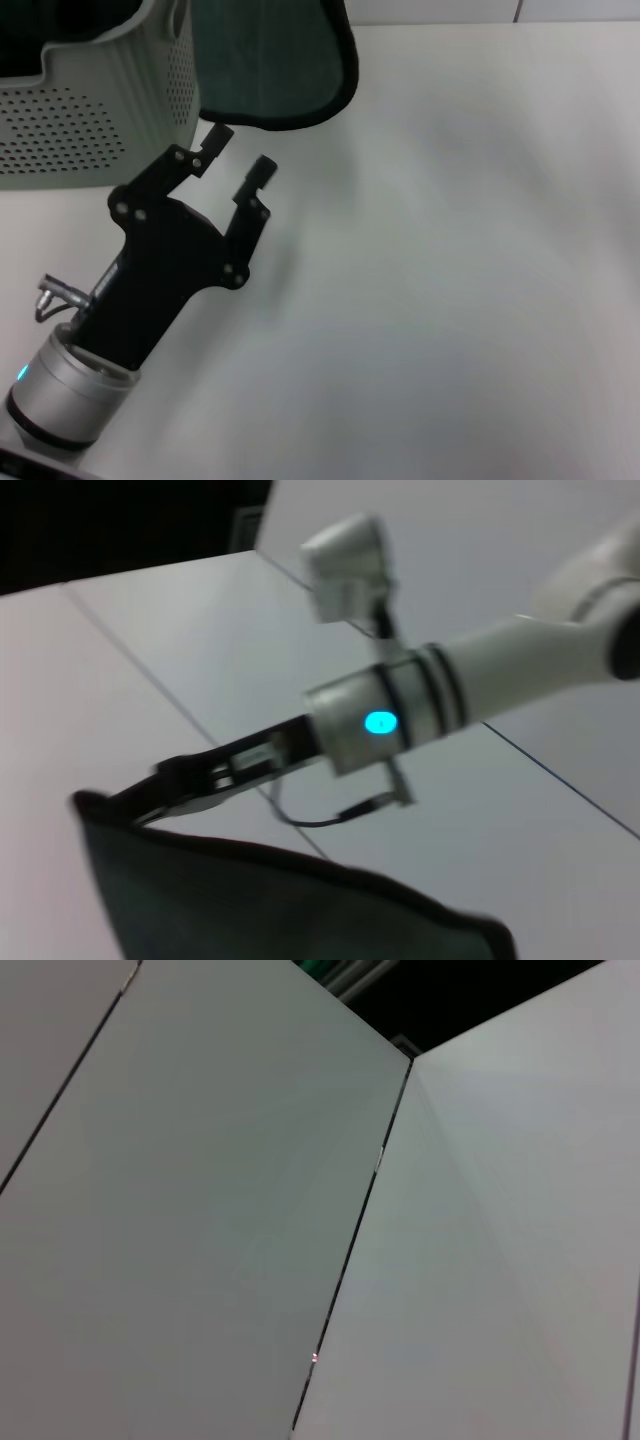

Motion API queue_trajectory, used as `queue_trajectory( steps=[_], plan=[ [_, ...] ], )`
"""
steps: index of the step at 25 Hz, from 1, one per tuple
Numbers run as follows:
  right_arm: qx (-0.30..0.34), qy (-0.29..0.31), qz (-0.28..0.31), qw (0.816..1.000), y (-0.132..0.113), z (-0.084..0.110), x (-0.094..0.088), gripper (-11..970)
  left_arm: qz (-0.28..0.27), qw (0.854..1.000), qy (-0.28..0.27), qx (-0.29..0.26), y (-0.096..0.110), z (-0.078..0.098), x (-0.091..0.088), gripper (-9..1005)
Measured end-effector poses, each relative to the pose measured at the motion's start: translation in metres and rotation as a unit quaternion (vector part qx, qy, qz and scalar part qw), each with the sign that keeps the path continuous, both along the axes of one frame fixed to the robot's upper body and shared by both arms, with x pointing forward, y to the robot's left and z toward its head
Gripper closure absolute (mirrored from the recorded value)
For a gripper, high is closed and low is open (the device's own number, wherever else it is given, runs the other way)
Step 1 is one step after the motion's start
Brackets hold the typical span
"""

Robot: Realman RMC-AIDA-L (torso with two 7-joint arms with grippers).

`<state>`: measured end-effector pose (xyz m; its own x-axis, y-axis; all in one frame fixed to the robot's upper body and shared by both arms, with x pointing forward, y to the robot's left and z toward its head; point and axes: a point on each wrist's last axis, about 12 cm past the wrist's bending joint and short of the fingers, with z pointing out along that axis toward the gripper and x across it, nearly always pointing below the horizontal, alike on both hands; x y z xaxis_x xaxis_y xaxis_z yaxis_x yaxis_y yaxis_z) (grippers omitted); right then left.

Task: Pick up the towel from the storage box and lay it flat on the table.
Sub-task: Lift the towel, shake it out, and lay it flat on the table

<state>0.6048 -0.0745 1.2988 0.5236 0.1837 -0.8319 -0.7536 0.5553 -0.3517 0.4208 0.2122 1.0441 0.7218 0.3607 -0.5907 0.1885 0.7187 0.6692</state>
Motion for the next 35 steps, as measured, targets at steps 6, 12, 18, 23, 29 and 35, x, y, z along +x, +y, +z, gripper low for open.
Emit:
queue_trajectory(
  steps=[6, 12, 18, 23, 29, 35],
  plan=[
    [0.01, 0.002, 0.014, 1.0, 0.003, 0.002, -0.002, 955, 0.011, 1.0, -0.006, 0.017, 0.0, -0.002, -0.002, 596],
    [0.015, 0.005, 0.023, 1.0, 0.005, 0.001, -0.002, 955, 0.003, 1.0, 0.004, 0.023, -0.007, -0.003, 0.003, 451],
    [0.027, 0.015, 0.039, 0.999, 0.009, 0.0, -0.003, 955, 0.0, 0.999, -0.008, 0.041, -0.013, -0.001, 0.012, 422],
    [0.021, 0.016, 0.052, 0.998, 0.015, -0.004, -0.007, 955, 0.012, 0.999, -0.014, 0.035, -0.014, 0.002, 0.018, 423],
    [0.014, 0.013, 0.064, 0.998, 0.02, -0.005, -0.011, 956, 0.037, 0.998, -0.022, 0.035, -0.015, 0.004, 0.02, 425],
    [0.01, 0.006, 0.064, 0.998, 0.023, -0.005, -0.012, 956, 0.035, 0.999, -0.021, 0.029, -0.017, 0.005, 0.019, 427]
  ],
)
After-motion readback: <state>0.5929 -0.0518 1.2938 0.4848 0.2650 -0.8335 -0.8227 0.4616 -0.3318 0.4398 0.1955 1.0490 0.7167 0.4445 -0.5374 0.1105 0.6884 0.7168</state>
